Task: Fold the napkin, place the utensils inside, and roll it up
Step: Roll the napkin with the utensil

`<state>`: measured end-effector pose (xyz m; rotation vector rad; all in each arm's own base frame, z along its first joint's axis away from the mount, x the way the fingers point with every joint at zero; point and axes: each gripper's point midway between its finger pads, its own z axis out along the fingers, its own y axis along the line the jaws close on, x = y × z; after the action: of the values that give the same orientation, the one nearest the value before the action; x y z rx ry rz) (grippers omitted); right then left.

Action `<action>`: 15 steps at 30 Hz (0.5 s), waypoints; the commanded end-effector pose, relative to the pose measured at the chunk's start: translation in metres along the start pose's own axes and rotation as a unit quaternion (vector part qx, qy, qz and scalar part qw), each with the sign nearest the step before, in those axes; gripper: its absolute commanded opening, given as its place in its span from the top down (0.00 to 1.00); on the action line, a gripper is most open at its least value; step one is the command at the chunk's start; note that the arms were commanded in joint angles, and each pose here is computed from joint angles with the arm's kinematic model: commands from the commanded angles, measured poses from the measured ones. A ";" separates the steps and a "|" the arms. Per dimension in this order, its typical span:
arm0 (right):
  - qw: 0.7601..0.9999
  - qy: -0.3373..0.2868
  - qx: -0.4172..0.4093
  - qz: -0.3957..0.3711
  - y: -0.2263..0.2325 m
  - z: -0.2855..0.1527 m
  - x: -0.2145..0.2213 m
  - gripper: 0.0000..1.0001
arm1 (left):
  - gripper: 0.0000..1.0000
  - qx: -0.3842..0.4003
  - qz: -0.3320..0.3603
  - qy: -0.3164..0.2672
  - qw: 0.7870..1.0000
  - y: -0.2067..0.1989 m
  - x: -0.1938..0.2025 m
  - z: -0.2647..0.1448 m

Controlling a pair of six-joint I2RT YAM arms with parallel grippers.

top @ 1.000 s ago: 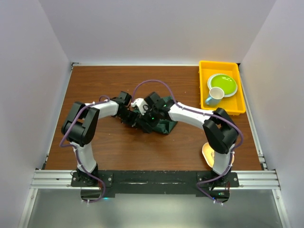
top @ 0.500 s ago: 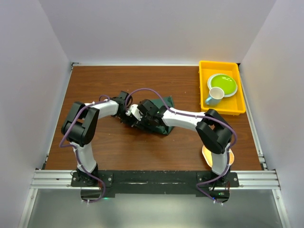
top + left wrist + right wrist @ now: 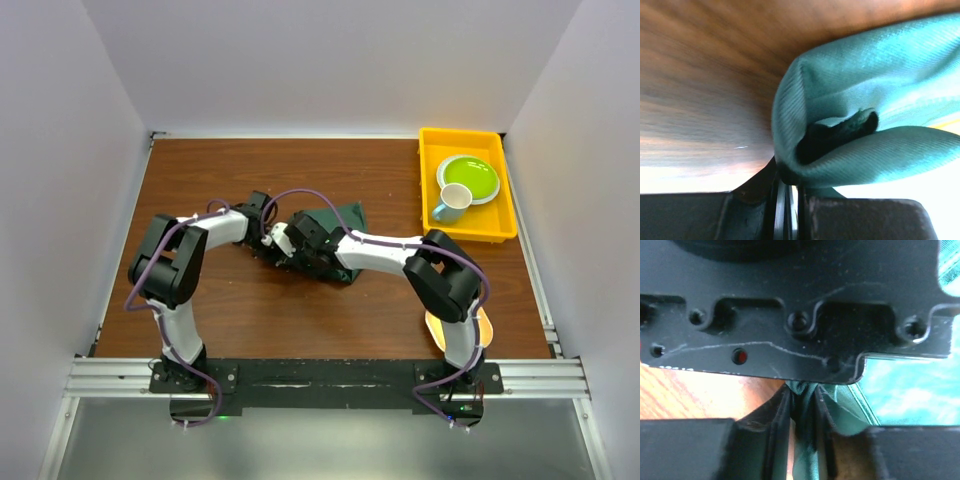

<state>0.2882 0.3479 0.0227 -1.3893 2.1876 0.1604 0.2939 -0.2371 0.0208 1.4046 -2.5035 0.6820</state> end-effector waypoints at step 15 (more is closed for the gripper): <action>0.986 -0.001 -0.042 0.164 0.022 -0.003 0.028 1.00 | 0.58 0.120 0.167 -0.159 0.966 -0.045 -0.044 -0.090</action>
<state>0.2840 0.3543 0.0254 -1.1461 2.2354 0.2865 0.3252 -0.1993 0.0546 1.3221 -2.8345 0.8027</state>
